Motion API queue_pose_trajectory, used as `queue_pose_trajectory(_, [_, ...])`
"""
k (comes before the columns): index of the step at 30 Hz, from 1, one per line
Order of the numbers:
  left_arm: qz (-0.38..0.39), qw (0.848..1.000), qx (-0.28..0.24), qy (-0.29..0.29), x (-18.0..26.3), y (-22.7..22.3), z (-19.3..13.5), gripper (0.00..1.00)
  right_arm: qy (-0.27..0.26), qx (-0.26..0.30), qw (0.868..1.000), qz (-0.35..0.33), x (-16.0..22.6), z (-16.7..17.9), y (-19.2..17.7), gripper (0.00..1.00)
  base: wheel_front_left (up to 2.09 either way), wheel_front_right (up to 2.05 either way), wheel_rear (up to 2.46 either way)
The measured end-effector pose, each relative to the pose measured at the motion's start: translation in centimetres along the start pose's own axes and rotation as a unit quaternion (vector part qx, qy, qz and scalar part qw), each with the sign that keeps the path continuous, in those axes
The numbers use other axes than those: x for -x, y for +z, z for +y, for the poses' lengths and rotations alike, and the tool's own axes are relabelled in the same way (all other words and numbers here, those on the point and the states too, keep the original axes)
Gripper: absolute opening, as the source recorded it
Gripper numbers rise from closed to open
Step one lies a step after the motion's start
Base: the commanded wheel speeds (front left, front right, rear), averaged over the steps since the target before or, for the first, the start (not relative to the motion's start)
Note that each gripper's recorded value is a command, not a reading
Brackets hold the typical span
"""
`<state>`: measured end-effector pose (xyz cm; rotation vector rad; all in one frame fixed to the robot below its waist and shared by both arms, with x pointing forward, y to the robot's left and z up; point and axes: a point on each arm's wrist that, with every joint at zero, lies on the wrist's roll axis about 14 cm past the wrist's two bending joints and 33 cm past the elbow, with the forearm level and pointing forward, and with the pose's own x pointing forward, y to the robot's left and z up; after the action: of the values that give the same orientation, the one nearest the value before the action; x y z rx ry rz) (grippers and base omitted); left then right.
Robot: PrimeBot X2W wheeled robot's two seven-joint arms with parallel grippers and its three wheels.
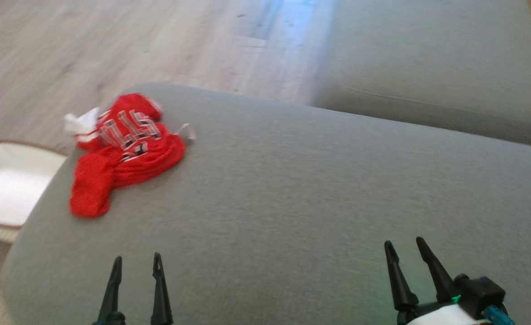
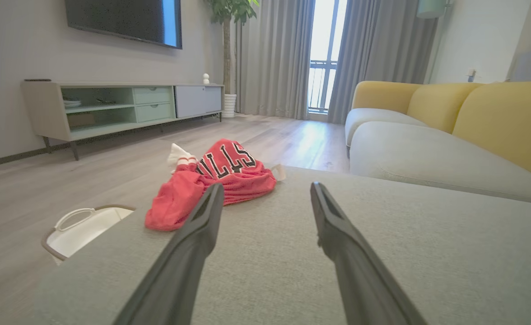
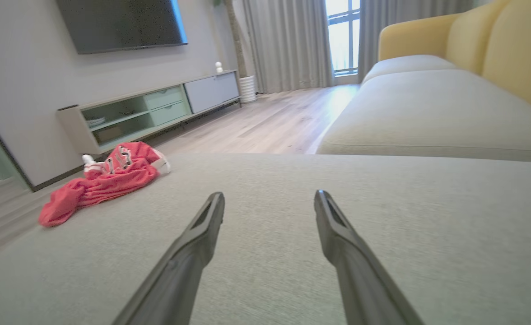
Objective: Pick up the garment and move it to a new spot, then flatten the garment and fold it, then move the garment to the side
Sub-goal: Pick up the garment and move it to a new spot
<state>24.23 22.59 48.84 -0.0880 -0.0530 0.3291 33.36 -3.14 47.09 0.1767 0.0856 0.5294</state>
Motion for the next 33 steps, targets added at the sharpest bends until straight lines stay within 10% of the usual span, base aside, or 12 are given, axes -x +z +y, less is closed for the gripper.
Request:
queue_pose_trajectory(21, [-0.018, 0.995, -0.051, 0.082, 1.5, 1.8, 6.2, 1.0, 0.101, 0.002, 0.994, 0.039, -3.7, 4.9, -2.1, 1.0, 0.0, 0.0, 0.0])
queue_pose_trajectory(33, [-0.124, 0.983, -0.135, 0.034, -14.2, 12.3, 6.4, 1.0, 0.117, 0.051, 0.989, 0.073, -7.7, -1.0, -4.8, 1.0, 0.0, 0.0, 0.0])
